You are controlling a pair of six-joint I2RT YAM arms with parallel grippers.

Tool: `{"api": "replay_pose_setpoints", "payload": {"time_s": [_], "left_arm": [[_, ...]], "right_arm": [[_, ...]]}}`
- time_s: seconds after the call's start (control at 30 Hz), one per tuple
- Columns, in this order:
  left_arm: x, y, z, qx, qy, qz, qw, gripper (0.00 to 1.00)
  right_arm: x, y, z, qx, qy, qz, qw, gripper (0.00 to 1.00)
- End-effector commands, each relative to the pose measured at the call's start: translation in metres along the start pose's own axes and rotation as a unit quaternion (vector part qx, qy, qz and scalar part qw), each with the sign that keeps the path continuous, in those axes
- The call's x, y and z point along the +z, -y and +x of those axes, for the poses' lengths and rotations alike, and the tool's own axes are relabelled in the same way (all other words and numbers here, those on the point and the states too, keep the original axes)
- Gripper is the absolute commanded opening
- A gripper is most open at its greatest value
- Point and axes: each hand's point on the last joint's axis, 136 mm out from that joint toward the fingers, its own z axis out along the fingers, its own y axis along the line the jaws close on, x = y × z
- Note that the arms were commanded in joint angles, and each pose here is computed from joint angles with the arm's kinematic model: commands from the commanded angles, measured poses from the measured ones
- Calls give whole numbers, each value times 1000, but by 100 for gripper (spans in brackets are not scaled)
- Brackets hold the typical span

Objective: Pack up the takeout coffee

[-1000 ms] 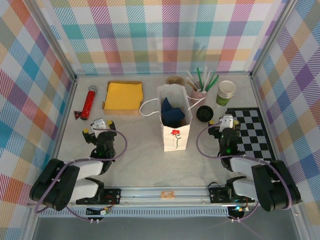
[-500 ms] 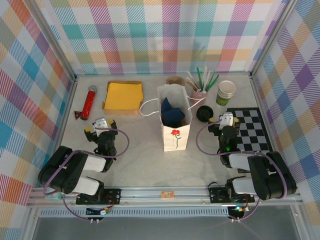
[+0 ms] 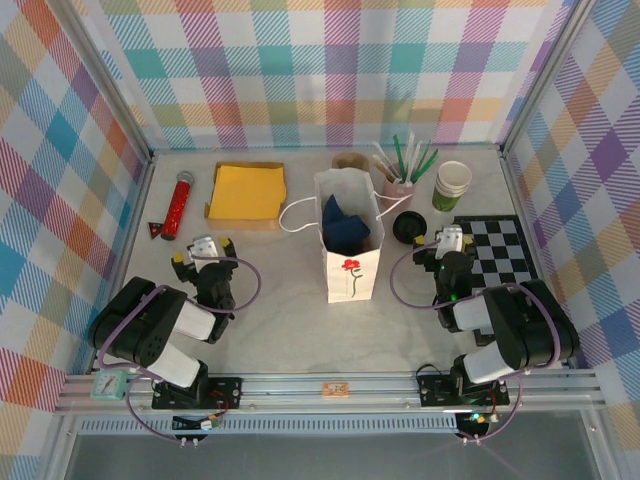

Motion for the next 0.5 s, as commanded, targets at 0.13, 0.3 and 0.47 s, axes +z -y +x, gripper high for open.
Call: {"api": "replay_pose_setpoints", "payload": {"time_s": [0.13,0.3,0.47], "left_arm": [[6,13,-11,-3,17,28,999,100],[6,22,-10,8,15,50,999,100],[6,27,-9,14,14,66,998,100]], "right_arm": [[5,-6,-20,13,31,-18,999,99],[7,-9,-19,10,25,-31,999,99],[12,-15,-18,10,12,-57,998,99]]}}
